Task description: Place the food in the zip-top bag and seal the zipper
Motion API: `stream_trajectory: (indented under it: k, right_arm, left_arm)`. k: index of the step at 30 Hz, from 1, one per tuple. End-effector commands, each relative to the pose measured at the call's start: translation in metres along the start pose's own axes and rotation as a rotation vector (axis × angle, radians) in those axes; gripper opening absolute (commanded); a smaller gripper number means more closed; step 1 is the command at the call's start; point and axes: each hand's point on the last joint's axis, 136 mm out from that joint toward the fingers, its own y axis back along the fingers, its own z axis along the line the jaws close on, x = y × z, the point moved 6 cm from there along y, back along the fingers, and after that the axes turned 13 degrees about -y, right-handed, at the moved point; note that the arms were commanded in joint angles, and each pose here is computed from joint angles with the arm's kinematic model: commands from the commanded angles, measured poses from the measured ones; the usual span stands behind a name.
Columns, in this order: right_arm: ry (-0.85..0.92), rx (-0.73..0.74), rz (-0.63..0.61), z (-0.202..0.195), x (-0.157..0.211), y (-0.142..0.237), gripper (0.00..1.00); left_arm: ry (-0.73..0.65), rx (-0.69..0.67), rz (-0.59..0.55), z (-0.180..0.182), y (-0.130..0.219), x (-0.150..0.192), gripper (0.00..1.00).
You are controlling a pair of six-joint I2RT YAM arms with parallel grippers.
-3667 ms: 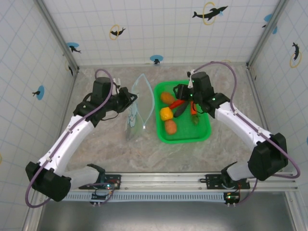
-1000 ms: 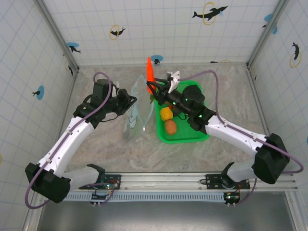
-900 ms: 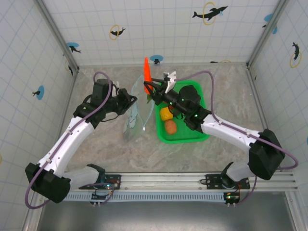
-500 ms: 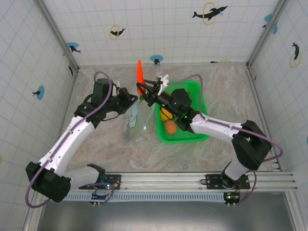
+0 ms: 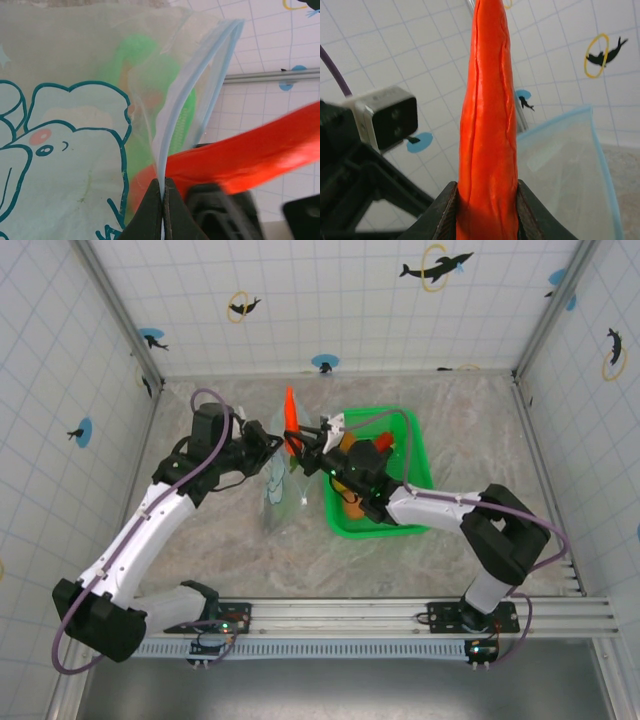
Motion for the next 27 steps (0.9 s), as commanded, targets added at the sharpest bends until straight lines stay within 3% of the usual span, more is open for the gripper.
stream_trajectory:
  k: [1,4,8,12,21,27]
  right_arm:
    - [-0.056,0.034,0.092,-0.004,0.019,0.007,0.18]
    - [-0.082,0.054,0.16,-0.006,0.029,0.011,0.26]
    - [-0.095,0.085,0.209,-0.006,0.031,0.018,0.5]
    - [-0.097,0.114,0.204,-0.006,0.022,0.022,0.6]
    - [-0.089,0.153,0.262,-0.003,-0.005,0.014,0.59]
    - [-0.059,0.174,0.238,0.007,-0.041,0.016,0.55]
  left_arm:
    - [-0.03,0.035,-0.08,-0.016,0.014,-0.012,0.0]
    - [-0.037,0.03,-0.09,-0.016,0.015,-0.013,0.0]
    - [-0.029,0.001,-0.097,-0.011,0.013,-0.013,0.0]
    - [-0.022,-0.001,-0.101,-0.008,0.011,-0.012,0.0]
    - [-0.041,-0.055,-0.113,0.0,0.011,-0.012,0.0]
    - [-0.045,-0.071,-0.089,0.007,0.009,-0.007,0.0]
